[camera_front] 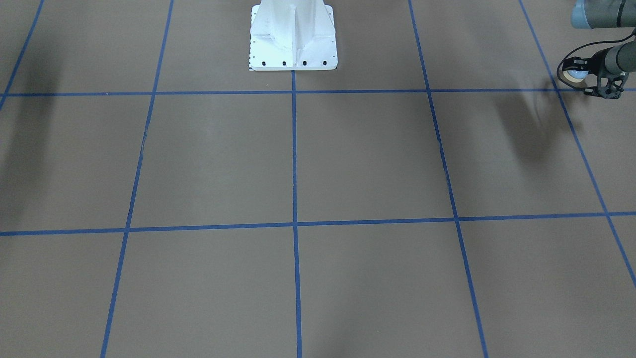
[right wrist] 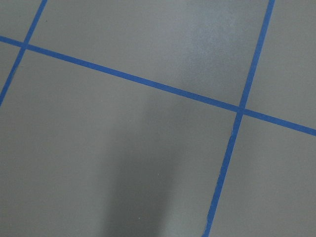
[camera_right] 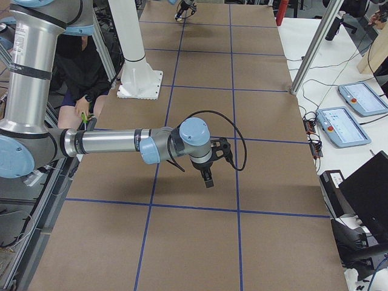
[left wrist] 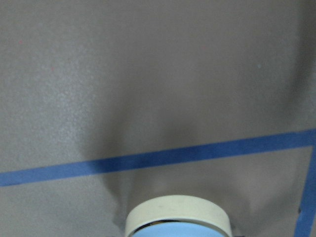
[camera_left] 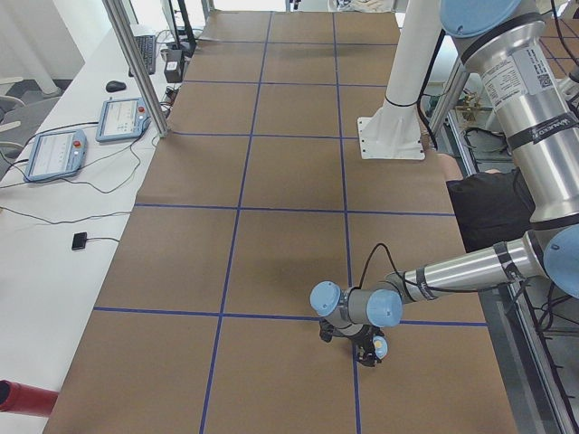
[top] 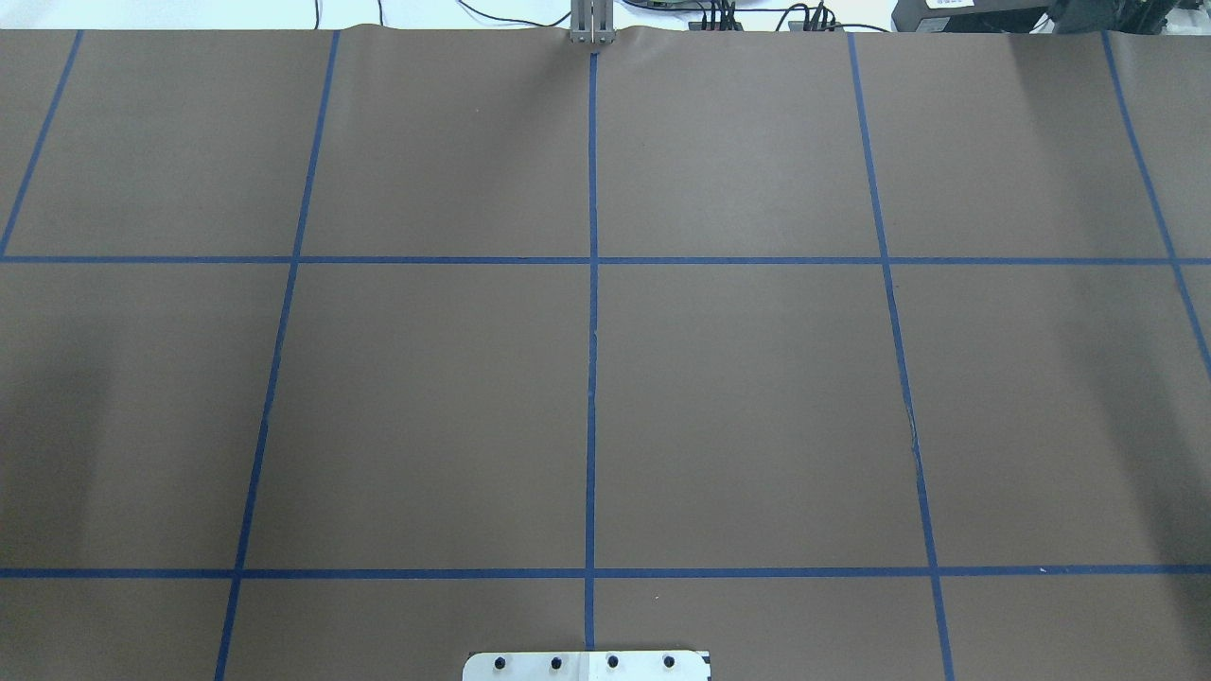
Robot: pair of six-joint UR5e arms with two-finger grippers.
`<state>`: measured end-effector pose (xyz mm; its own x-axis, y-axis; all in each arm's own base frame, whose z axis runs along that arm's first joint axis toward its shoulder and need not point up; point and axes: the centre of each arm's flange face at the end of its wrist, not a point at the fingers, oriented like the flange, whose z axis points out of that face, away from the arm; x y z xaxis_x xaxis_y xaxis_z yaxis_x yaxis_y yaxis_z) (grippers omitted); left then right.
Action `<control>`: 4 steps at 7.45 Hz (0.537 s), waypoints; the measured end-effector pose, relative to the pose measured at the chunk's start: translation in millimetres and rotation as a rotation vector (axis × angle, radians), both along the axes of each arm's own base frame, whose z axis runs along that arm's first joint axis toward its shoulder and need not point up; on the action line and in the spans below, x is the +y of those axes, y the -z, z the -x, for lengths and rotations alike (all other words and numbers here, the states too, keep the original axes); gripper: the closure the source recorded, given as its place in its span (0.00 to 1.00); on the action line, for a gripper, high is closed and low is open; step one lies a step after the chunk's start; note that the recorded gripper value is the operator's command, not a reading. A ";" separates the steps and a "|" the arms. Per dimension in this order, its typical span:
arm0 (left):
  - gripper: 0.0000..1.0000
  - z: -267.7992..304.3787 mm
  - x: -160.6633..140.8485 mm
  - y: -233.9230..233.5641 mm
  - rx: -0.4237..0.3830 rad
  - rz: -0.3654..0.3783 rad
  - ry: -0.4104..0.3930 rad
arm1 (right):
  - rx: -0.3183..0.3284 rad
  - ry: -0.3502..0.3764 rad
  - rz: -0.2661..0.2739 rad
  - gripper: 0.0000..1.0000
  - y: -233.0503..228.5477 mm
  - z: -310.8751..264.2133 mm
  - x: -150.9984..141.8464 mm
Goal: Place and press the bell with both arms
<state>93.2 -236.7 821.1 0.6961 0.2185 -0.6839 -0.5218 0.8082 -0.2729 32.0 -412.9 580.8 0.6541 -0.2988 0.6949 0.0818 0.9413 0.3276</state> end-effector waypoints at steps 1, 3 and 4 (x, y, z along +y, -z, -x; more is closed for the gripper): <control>0.43 -0.1 0.1 -0.1 0.000 0.000 -0.001 | 0.000 0.000 0.000 0.00 0.0 0.0 0.0; 0.62 -0.9 -0.5 1.1 0.005 -0.006 -0.003 | 0.000 0.000 0.000 0.00 0.0 0.0 0.0; 0.64 -2.0 -2.0 3.5 0.014 -0.018 -0.003 | 0.000 0.000 -0.001 0.00 0.2 0.0 -0.1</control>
<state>95.2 -238.7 817.6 0.6861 0.2333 -0.6891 -0.5279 0.8115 -0.2508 32.0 -413.0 580.7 0.6538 -0.2993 0.6950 0.0818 0.9410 0.3283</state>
